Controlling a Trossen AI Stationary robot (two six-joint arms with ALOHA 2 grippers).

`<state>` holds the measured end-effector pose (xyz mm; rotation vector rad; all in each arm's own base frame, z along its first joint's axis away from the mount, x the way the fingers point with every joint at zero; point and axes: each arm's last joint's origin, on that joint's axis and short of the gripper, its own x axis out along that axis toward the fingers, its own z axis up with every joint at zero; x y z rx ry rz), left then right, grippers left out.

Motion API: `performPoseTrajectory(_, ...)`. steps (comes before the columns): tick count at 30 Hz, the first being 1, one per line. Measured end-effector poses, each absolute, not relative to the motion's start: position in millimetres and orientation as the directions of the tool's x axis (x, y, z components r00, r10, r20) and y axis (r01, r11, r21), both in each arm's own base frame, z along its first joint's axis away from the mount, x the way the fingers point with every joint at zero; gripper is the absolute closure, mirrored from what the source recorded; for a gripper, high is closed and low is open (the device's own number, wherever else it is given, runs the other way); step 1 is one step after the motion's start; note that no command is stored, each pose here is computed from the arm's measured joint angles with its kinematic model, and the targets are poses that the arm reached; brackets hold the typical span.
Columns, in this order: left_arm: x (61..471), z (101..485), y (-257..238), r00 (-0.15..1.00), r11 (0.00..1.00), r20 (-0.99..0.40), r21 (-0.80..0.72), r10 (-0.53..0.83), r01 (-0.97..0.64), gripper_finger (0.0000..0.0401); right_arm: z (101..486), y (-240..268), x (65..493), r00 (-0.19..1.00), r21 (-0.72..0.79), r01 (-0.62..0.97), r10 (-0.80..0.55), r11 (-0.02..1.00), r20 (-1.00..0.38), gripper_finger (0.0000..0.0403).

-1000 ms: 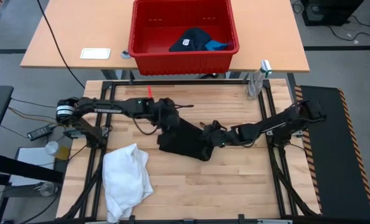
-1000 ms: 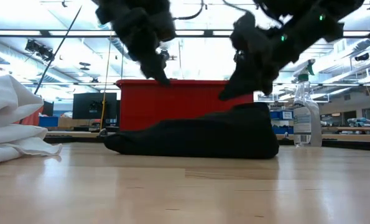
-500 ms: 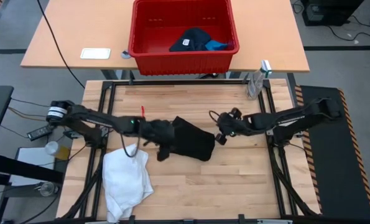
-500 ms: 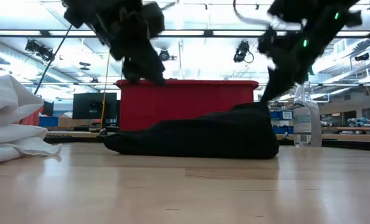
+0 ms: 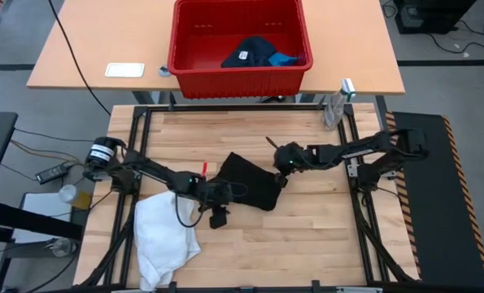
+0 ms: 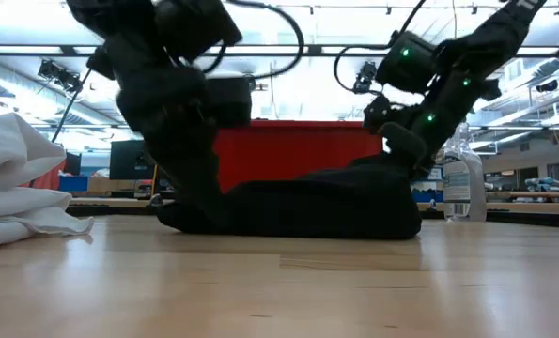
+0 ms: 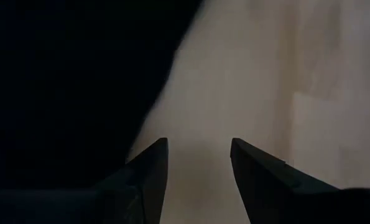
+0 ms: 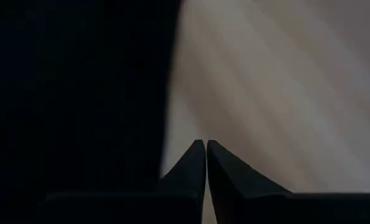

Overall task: Fold Laundry from Bin
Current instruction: Fold the black shirt

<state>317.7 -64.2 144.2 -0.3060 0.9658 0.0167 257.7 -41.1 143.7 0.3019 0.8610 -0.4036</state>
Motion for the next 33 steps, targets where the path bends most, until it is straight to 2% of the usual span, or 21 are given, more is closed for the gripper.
performPoseTrajectory(7,316,138,-47,0.535,0.957,-0.844,-0.126,0.035,-0.261,0.0223,134,-24,264,0.594,0.199,0.372,-0.068,0.907,-0.801,0.0397)
performPoseTrajectory(15,319,139,-19,0.531,0.961,-0.839,-0.035,0.12,-0.273,0.0223,144,36,264,0.65,0.363,0.317,0.078,0.876,-0.756,0.0395)
performPoseTrajectory(20,321,141,2,0.543,0.958,-0.825,-0.008,0.156,-0.287,0.0223,152,71,263,0.674,0.405,0.326,0.09,0.854,-0.733,0.0395)
performPoseTrajectory(26,307,161,-2,0.522,0.982,-0.85,-0.031,0.071,-0.184,0.0223,180,68,244,0.562,0.292,0.365,0.041,0.884,-0.826,0.0394)
performPoseTrajectory(29,306,171,-11,0.559,0.992,-0.829,-0.087,-0.021,-0.091,0.0223,190,65,238,0.592,0.258,0.317,0.022,0.913,-0.806,0.0387)
performPoseTrajectory(33,307,170,-21,0.565,0.99,-0.819,-0.137,-0.095,-0.033,0.0223,172,60,230,0.594,0.153,0.299,-0.059,0.942,-0.802,0.036)
